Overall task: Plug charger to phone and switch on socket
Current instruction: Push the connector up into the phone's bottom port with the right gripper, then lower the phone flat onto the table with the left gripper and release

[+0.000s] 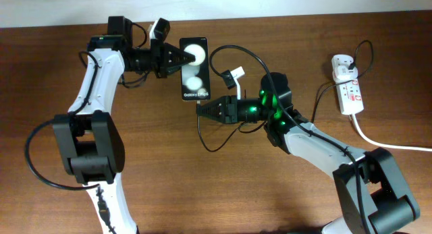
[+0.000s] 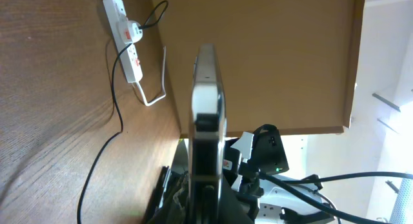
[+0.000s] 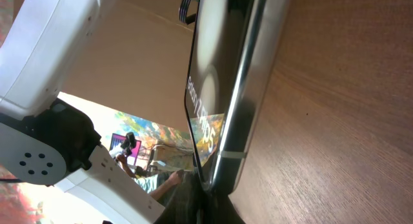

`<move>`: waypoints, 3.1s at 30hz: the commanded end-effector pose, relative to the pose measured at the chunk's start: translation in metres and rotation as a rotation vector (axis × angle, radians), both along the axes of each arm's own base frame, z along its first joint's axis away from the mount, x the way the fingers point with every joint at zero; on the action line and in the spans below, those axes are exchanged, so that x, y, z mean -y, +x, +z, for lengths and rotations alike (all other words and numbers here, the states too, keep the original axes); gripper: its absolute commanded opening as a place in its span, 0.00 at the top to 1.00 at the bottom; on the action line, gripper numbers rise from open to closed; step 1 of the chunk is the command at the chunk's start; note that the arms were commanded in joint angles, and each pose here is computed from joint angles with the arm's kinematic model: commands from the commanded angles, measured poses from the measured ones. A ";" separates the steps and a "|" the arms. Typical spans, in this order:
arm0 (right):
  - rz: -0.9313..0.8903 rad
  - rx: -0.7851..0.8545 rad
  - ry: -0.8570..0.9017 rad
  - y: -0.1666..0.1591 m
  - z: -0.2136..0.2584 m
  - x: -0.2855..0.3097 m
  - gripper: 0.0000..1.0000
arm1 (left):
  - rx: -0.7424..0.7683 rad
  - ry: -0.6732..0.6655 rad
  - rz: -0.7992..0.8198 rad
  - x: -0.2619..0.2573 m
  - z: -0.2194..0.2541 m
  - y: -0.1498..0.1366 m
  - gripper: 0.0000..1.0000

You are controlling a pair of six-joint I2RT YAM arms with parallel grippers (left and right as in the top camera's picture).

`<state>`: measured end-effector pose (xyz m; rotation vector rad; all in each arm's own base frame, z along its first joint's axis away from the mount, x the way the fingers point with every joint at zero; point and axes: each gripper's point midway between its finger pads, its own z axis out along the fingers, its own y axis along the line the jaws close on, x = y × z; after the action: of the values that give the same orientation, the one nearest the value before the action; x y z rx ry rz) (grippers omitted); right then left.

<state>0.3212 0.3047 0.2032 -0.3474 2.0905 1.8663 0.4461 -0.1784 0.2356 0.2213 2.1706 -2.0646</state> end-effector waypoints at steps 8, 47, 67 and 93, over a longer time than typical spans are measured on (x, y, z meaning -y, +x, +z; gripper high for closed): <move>-0.040 0.018 -0.007 0.010 -0.003 0.006 0.96 | -0.003 -0.053 -0.026 0.005 0.012 -0.005 1.00; -0.200 0.081 0.005 0.048 0.009 0.031 0.96 | 0.000 -0.053 -0.065 0.022 0.012 -0.012 1.00; -0.278 0.079 0.029 0.062 0.017 0.039 0.96 | 0.001 -0.053 -0.064 0.022 0.012 -0.012 1.00; -0.123 -0.064 -0.215 0.021 -0.063 0.043 0.24 | -0.182 0.650 0.074 -0.030 -0.121 -0.017 1.00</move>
<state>0.3375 0.2629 0.1402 -0.1694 2.3256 1.6533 0.4352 -0.1578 0.1315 0.0507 2.7795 -1.3936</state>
